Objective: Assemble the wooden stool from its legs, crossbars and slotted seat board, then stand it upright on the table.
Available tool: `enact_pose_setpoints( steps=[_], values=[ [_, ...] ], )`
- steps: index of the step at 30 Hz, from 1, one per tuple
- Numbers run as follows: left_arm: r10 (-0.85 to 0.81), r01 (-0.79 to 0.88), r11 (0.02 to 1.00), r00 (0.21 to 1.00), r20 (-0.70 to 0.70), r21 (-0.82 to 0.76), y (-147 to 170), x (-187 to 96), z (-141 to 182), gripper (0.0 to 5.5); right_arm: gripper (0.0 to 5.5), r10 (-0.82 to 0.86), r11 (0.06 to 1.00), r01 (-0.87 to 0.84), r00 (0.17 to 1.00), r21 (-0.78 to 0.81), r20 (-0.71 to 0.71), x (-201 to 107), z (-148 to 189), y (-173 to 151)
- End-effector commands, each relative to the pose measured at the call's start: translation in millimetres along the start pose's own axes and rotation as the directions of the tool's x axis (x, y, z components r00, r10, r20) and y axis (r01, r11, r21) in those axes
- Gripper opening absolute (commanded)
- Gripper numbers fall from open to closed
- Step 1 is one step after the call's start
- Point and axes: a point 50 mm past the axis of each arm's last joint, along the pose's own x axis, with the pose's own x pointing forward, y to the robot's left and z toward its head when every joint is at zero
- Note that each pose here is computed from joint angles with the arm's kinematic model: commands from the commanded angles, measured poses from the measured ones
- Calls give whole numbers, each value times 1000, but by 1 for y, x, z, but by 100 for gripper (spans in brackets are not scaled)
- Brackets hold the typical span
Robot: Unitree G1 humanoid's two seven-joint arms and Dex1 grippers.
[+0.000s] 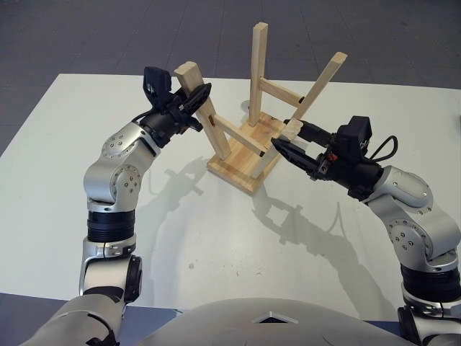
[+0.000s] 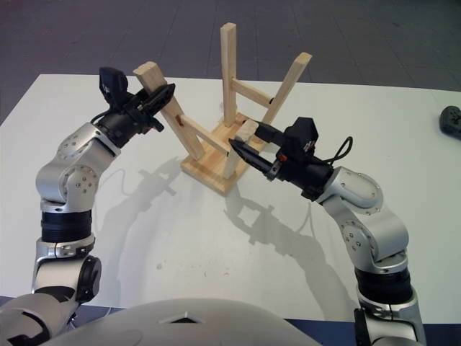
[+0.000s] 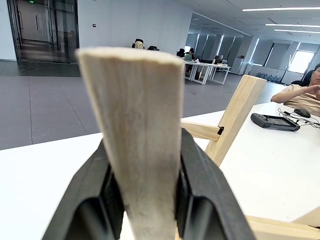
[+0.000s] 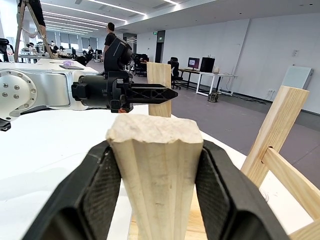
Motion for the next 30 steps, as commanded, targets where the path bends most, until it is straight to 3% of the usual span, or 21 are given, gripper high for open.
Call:
enact_pose_setpoints(
  steps=[1,4,12,24,30],
  values=[
    [35,-37,999,994,-105,-15,-10,4,-26,103,208,61,993,-47,989,108,-134,-1,-28,8],
    [123,-122,992,981,-152,12,-4,5,-31,103,208,64,993,-49,988,106,-141,-1,-29,8],
    [135,-138,990,975,-178,-4,-9,4,-37,103,208,65,994,-51,988,99,-143,1,-29,2],
    [177,-183,982,978,-110,-50,11,2,-19,103,208,38,996,-26,990,88,-138,0,-29,3],
    [122,-124,991,992,-31,-57,-4,5,-1,103,208,32,996,-19,989,89,-144,-1,-30,3]
  ],
)
